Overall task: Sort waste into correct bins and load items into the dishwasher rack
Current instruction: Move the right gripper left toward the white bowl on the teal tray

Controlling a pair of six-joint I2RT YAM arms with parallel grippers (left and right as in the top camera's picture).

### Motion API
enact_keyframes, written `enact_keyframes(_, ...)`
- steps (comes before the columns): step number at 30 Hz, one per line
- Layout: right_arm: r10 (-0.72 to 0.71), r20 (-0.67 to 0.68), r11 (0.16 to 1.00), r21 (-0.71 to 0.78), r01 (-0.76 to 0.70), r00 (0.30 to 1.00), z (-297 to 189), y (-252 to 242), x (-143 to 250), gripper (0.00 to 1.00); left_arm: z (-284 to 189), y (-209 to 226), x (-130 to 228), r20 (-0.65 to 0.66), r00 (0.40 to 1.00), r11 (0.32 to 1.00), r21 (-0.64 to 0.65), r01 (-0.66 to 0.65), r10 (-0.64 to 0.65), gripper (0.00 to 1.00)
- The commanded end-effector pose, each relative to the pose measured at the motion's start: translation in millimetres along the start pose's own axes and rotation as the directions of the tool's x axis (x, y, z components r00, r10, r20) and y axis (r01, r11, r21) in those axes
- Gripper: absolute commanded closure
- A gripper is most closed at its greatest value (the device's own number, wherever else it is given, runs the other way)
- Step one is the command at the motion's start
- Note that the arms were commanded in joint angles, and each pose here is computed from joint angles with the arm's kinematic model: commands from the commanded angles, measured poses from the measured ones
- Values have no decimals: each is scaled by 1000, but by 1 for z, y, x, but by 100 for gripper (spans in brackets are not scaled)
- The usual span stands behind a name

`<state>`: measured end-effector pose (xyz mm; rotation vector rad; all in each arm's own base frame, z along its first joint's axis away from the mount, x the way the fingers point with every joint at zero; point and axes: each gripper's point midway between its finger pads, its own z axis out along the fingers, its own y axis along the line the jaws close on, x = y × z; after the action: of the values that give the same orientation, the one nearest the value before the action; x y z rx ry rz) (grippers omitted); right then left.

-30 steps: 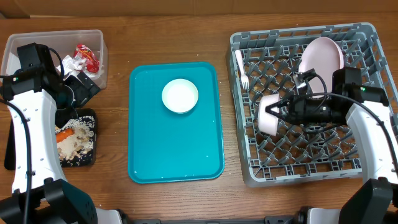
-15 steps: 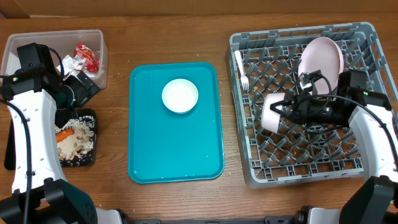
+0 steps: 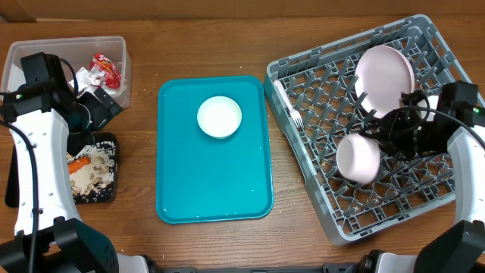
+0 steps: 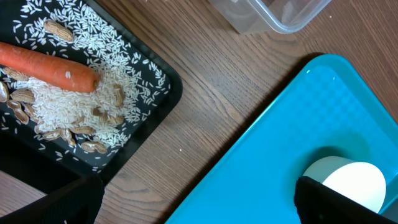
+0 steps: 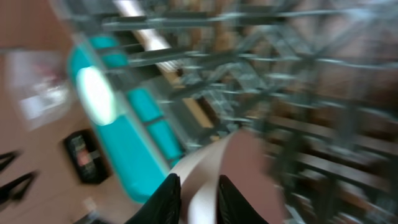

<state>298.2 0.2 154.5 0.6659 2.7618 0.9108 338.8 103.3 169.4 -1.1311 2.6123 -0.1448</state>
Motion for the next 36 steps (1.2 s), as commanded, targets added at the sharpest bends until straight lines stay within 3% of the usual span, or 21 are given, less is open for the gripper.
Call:
enact_keyframes(1,104,111,949,287,-132,988,-24,-42,-13,78,-7,-4,-2,18,1000,1000,9,-2,2,0)
enact_keyframes(8,172,202,852,461,-248,964,-63,-59,-11,75,-7,-4,-2,19,1000,1000,9,-2,2,0)
enact_keyframes(13,114,246,886,412,-211,963,-91,-27,-1,75,-7,-4,-2,18,1000,1000,9,-2,2,0)
enact_keyframes(16,-16,188,958,283,-38,982,-85,17,16,69,-7,-4,-2,18,1000,1000,10,-2,2,0)
enact_keyframes(17,-94,154,977,203,61,984,-79,42,24,64,-7,-4,-2,18,1000,1000,9,-2,2,0)
enact_keyframes(18,-156,128,980,145,137,979,-73,61,32,51,-7,-4,-2,19,1000,1000,9,-2,2,0)
enact_keyframes(20,-256,93,966,75,249,962,-60,91,43,7,-7,-4,-2,19,1000,1000,9,-2,2,0)
enact_keyframes(21,-312,86,950,57,308,946,-52,105,46,0,-7,-4,-2,18,1000,1000,9,-2,2,0)
enact_keyframes(23,-445,66,895,11,445,893,-31,140,58,0,-7,-4,-2,18,1000,1000,9,-2,2,0)
enact_keyframes(25,-607,67,789,-67,611,792,2,190,78,0,-7,-4,-2,18,1000,1000,9,-2,2,0)
enact_keyframes(26,-704,85,699,-94,709,705,32,224,92,0,-7,-4,-2,18,1000,1000,9,-2,2,0)
enact_keyframes(28,-753,100,647,-70,760,650,70,247,99,0,-7,-4,-2,18,1000,1000,9,-2,2,0)
enact_keyframes(33,-822,34,570,15,822,569,176,253,112,0,-7,-4,-2,18,1000,1000,9,-2,2,0)
enact_keyframes(36,-880,-38,470,82,879,474,229,235,118,0,-7,-4,-2,19,1000,1000,9,-2,2,0)
